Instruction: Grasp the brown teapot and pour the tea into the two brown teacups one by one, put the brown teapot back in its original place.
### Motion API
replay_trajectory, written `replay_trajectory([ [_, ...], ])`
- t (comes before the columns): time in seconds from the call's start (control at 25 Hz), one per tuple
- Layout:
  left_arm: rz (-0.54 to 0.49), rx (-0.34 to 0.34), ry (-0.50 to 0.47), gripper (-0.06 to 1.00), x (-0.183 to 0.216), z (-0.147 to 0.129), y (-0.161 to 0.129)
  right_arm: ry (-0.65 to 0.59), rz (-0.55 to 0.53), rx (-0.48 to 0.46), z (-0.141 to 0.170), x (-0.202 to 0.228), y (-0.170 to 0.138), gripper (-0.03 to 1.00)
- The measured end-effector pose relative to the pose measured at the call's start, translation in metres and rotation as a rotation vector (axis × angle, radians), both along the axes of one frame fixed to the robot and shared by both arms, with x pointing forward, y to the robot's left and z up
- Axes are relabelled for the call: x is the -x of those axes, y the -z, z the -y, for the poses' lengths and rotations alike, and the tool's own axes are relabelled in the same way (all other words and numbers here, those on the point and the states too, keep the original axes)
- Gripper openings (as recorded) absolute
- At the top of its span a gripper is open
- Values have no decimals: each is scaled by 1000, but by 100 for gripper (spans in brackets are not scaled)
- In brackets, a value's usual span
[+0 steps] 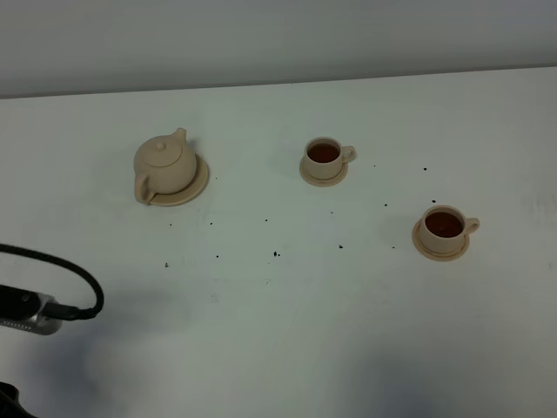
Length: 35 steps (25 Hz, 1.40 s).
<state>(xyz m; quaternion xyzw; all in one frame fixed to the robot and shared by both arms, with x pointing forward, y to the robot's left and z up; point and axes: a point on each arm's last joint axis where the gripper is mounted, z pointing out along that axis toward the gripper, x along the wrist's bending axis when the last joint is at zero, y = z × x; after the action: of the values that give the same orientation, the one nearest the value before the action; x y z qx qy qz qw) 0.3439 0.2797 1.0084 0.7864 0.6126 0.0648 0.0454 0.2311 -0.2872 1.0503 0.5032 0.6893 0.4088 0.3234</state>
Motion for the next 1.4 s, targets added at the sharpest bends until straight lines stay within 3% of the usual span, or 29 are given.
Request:
replay_trajectory([
  [0.16,114,32,-10,40,11,-3,-6,0,0,0,0,0,0,24],
  [0.68,345,93,-17,40,40,-10,-25,0,0,0,0,0,0,24],
  [1.12,620,161,-23,40,80,-20,-38,0,0,0,0,0,0,24],
  [1.4,715,113,-209,40,93,-25,-39,0,0,0,0,0,0,24],
])
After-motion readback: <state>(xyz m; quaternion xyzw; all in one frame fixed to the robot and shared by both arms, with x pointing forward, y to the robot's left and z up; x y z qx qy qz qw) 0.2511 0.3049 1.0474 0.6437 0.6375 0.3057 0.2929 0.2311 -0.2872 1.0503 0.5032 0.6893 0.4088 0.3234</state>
